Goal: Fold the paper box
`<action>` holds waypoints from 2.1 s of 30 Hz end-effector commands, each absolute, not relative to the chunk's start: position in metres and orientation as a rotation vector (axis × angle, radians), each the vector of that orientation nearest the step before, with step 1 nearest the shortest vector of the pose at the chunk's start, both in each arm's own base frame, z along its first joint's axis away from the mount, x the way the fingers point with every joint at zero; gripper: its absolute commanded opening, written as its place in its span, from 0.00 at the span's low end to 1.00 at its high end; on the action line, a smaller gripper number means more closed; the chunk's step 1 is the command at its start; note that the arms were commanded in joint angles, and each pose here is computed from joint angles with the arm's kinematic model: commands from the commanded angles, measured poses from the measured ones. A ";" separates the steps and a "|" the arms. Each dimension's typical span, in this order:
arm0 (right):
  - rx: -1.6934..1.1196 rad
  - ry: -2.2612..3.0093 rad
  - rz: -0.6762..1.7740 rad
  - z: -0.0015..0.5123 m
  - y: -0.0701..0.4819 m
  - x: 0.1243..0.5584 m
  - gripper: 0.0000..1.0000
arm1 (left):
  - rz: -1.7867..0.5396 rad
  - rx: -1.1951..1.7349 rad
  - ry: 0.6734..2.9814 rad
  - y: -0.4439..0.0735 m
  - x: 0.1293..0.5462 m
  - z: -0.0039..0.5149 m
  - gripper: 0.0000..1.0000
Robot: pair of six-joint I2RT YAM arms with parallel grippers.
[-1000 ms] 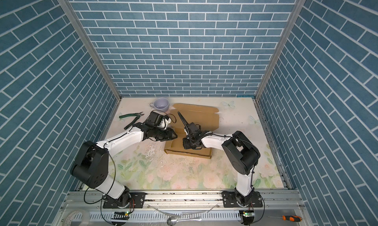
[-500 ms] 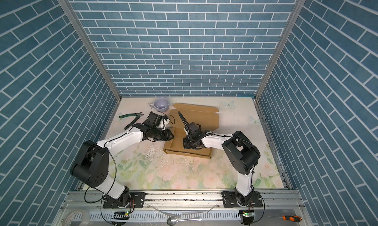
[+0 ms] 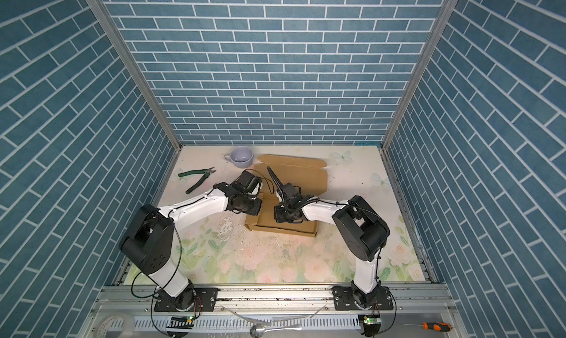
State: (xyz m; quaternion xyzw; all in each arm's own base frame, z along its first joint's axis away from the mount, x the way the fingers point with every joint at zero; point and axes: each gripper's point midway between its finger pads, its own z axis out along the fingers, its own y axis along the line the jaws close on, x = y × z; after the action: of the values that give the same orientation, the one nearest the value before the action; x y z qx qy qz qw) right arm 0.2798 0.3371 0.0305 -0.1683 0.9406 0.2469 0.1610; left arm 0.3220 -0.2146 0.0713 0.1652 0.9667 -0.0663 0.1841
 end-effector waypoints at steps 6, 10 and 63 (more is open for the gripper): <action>-0.443 2.797 0.673 0.003 0.324 0.264 0.32 | 0.238 0.516 2.782 -0.176 0.316 0.057 0.36; -0.438 2.793 0.669 0.003 0.323 0.265 0.32 | 0.179 0.501 2.813 -0.183 0.312 0.051 0.55; -0.418 2.796 0.653 0.002 0.319 0.265 0.31 | -0.016 0.338 2.772 -0.196 0.367 0.051 0.39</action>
State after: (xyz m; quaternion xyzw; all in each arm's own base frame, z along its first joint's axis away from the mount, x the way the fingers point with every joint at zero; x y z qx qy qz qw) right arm 0.2804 0.3398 0.0307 -0.1615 0.9383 0.2601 0.1609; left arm 0.3539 -0.1968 0.0520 0.1135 0.9798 -0.0184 0.1636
